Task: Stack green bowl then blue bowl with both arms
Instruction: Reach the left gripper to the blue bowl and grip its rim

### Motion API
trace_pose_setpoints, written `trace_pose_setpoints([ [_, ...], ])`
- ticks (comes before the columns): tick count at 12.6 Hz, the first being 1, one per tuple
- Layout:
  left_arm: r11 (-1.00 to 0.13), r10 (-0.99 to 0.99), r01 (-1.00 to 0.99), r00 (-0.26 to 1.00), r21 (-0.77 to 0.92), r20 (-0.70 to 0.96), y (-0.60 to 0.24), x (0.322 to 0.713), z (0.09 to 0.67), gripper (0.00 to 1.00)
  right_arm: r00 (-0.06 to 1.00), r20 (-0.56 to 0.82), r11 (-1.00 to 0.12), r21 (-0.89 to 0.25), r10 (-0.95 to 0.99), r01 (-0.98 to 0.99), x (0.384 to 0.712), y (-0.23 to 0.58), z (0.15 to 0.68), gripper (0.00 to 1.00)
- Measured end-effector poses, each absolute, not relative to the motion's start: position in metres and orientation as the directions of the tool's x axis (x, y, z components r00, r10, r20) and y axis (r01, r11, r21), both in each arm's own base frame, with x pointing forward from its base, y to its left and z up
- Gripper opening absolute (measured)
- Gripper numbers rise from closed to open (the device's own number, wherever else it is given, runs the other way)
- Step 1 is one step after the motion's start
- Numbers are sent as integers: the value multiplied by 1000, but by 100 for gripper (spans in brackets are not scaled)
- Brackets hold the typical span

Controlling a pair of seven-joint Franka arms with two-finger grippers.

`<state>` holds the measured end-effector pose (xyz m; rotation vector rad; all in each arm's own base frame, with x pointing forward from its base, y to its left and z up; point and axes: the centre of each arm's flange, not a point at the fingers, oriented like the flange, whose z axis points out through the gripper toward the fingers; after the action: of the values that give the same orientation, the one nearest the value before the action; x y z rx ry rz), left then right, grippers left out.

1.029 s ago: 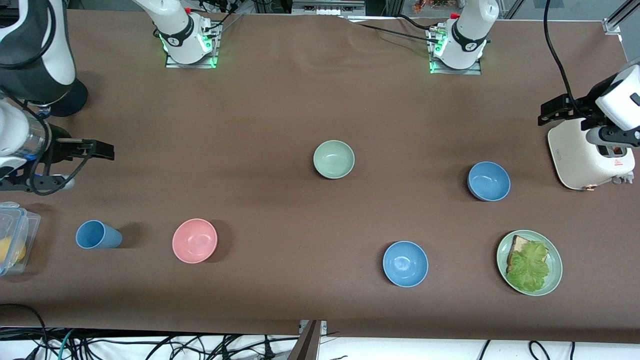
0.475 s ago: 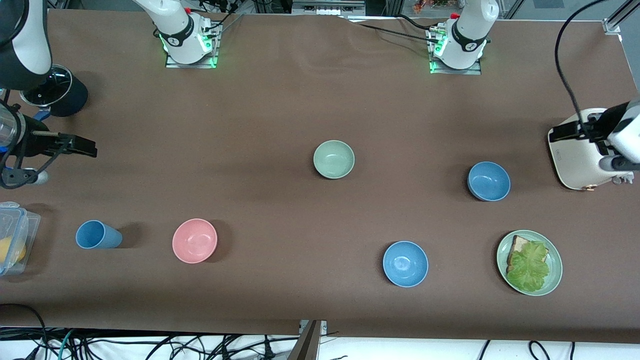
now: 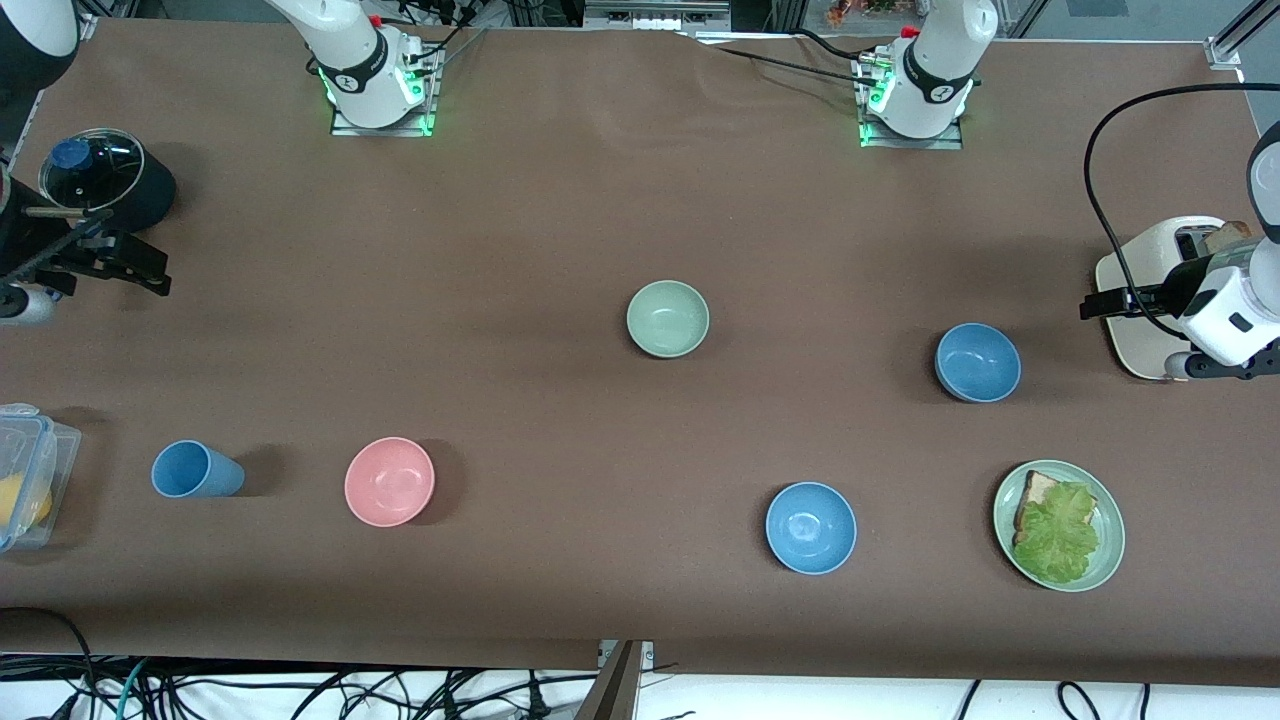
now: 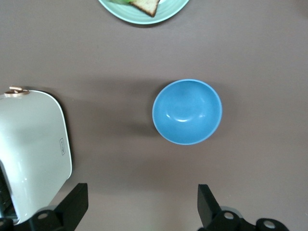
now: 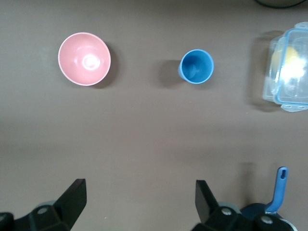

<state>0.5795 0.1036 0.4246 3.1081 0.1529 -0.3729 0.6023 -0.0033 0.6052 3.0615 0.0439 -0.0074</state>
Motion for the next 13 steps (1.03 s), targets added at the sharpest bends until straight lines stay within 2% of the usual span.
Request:
trace_pose_setpoints([
  [5, -995, 95, 94, 988, -16, -122, 100, 549, 307, 100, 999, -2, -996, 80, 39, 39, 598, -38, 610, 100],
  [12, -997, 76, 74, 995, -37, -68, 91, 539, 224, 99, 999, -18, -996, 80, 37, 38, 599, -39, 602, 100],
  [13, -997, 76, 73, 995, -40, -68, 91, 537, 215, 95, 999, -18, -996, 80, 38, 39, 599, -39, 602, 100],
])
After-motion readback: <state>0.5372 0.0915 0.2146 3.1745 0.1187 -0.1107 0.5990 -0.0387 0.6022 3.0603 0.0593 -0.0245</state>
